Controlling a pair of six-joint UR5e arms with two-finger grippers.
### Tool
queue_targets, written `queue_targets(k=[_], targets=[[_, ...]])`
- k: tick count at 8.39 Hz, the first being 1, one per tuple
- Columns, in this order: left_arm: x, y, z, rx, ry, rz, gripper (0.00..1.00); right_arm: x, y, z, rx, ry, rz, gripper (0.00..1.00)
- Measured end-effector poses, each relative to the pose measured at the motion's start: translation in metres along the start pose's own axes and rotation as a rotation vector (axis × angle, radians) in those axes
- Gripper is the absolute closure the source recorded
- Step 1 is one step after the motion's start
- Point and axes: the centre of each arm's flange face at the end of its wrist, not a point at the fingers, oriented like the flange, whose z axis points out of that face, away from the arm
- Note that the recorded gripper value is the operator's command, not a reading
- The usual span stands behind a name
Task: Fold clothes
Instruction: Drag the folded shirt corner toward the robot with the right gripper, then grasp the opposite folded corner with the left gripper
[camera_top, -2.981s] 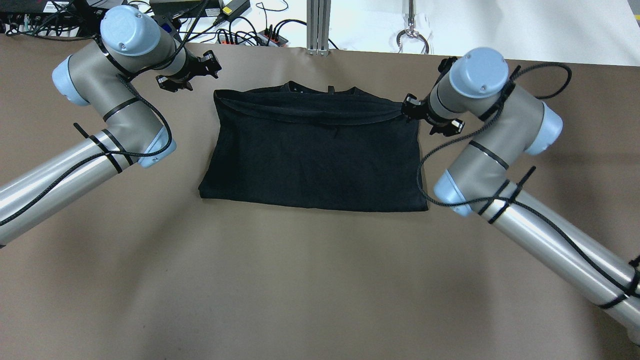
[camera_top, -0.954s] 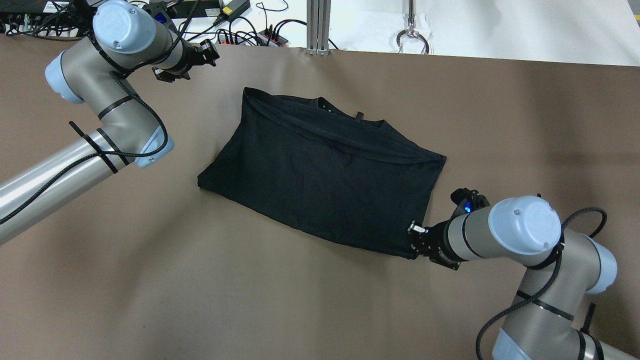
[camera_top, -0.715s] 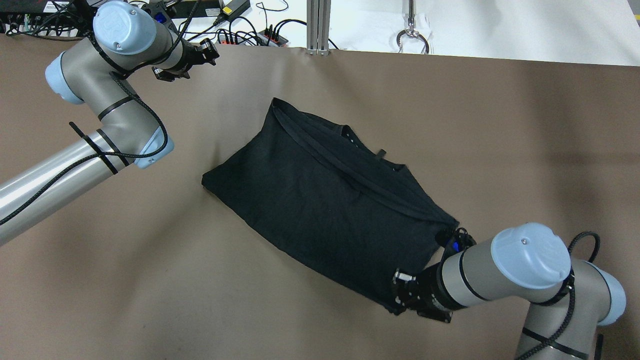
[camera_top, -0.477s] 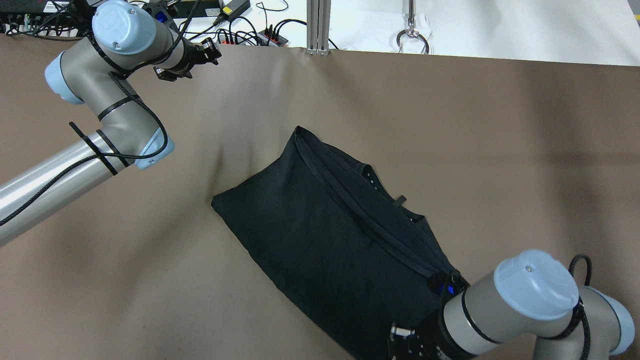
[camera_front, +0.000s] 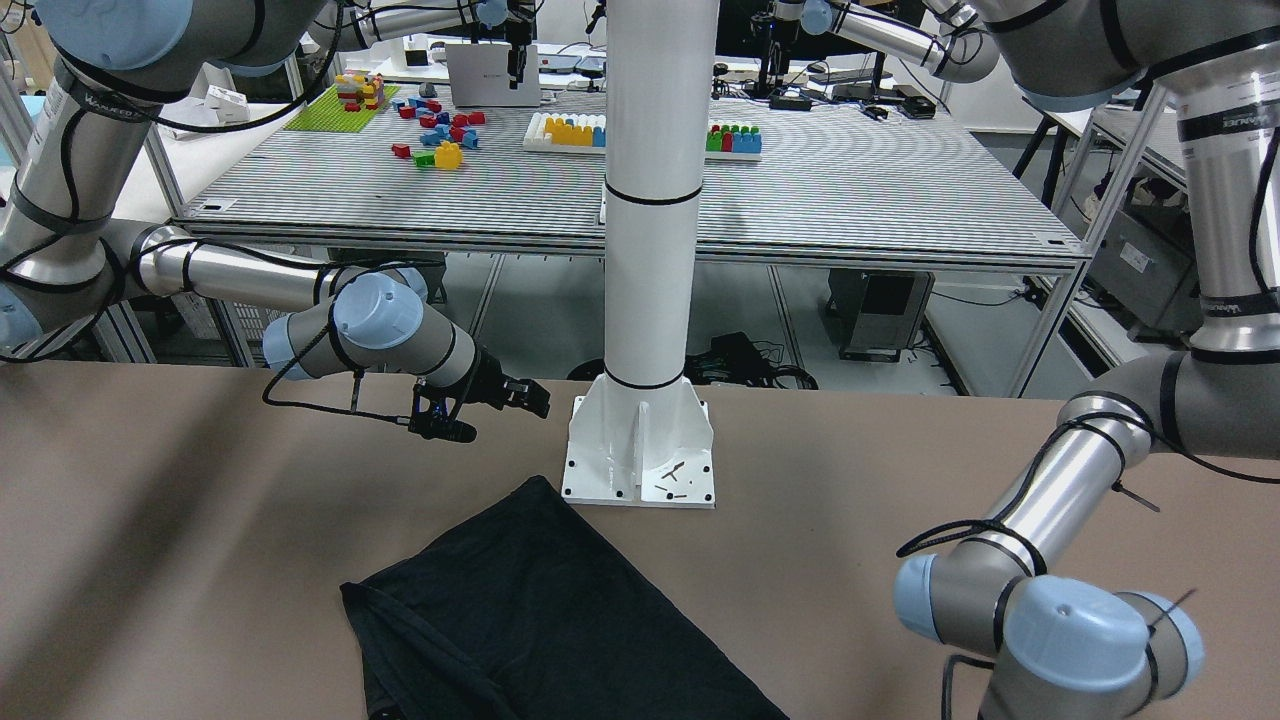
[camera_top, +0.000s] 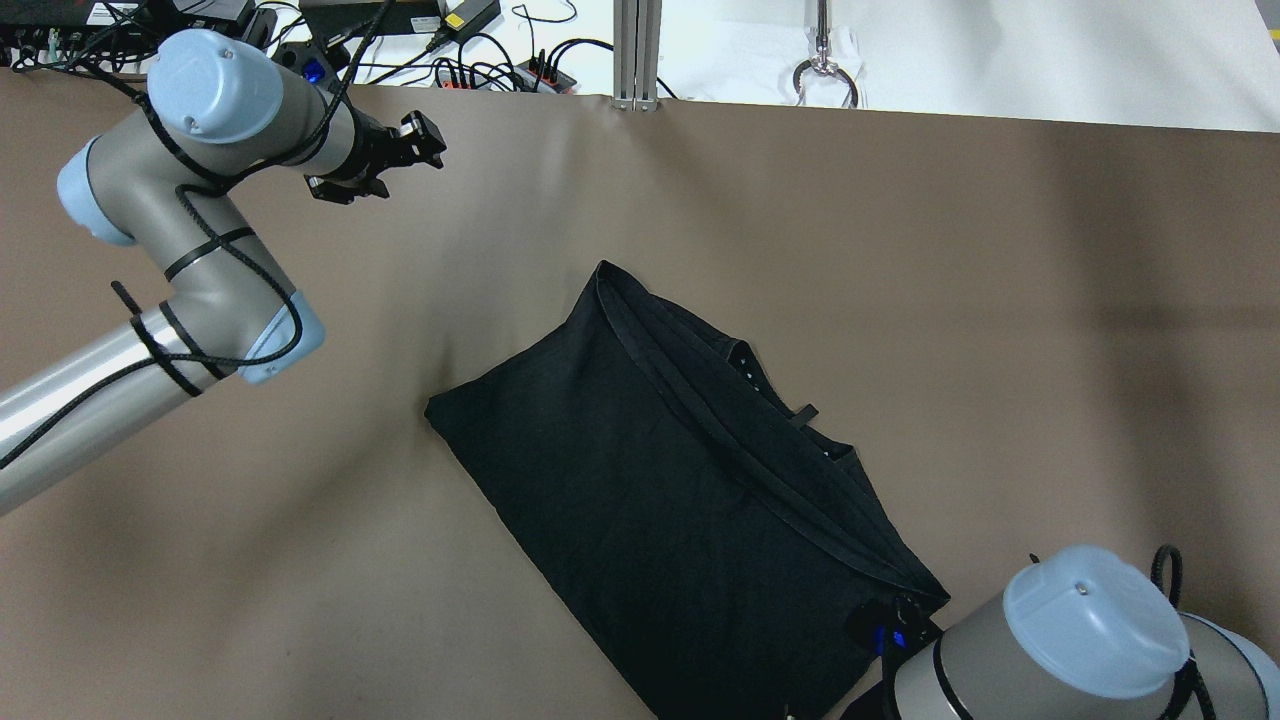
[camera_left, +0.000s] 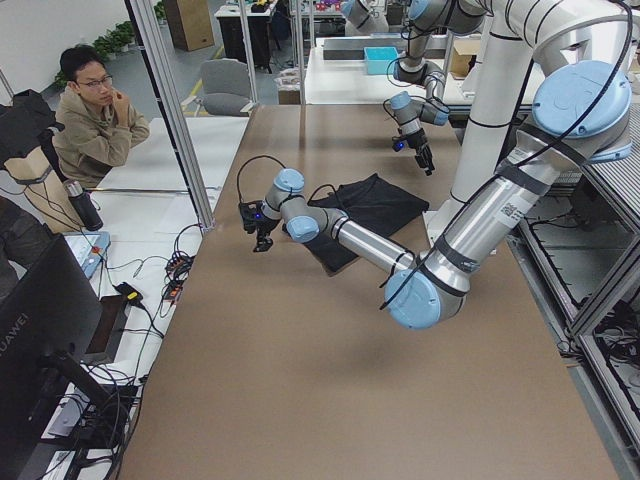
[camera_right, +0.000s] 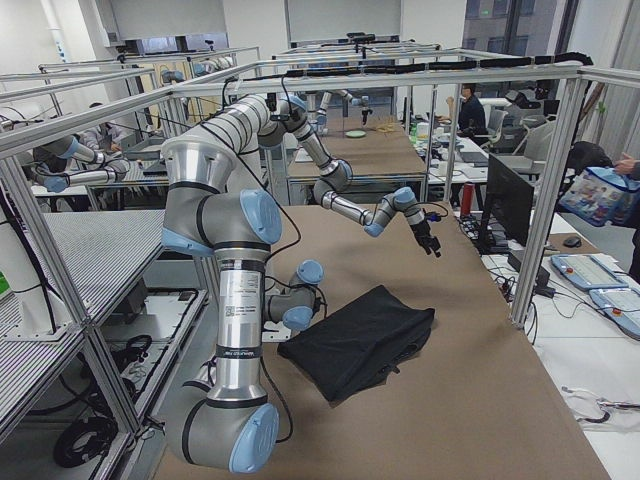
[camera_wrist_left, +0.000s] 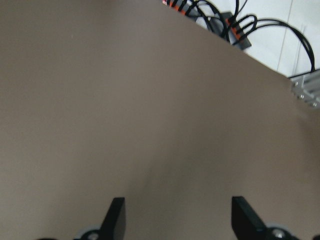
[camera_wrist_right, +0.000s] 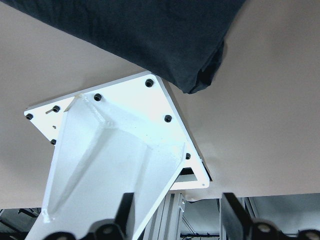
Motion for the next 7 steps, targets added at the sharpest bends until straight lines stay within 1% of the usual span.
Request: queue_targets(k=[1,3,4,5,6,7], targets=[[-0.013,0.03,-0.006,-0.037,0.012,-0.001,0.21,-0.003,-0.006,-0.008,0.024,-0.018,0.003,0.05],[-0.03,0.089,-0.008,-0.107,0.017,-0.03,0.22,-0.013,-0.029,-0.026,0.138,-0.073,0.015,0.05],[-0.036,0.118,-0.002,-0.142,0.007,-0.053,0.23,-0.02,-0.04,-0.032,0.202,-0.1,0.018,0.05],[-0.047,0.148,0.008,-0.168,-0.012,-0.07,0.24,-0.026,-0.049,-0.037,0.253,-0.121,0.02,0.05],[-0.058,0.177,0.019,-0.175,-0.031,-0.07,0.24,-0.029,-0.055,-0.042,0.284,-0.135,0.021,0.05],[-0.064,0.199,0.026,-0.178,-0.042,-0.068,0.24,-0.032,-0.058,-0.045,0.3,-0.144,0.021,0.05]])
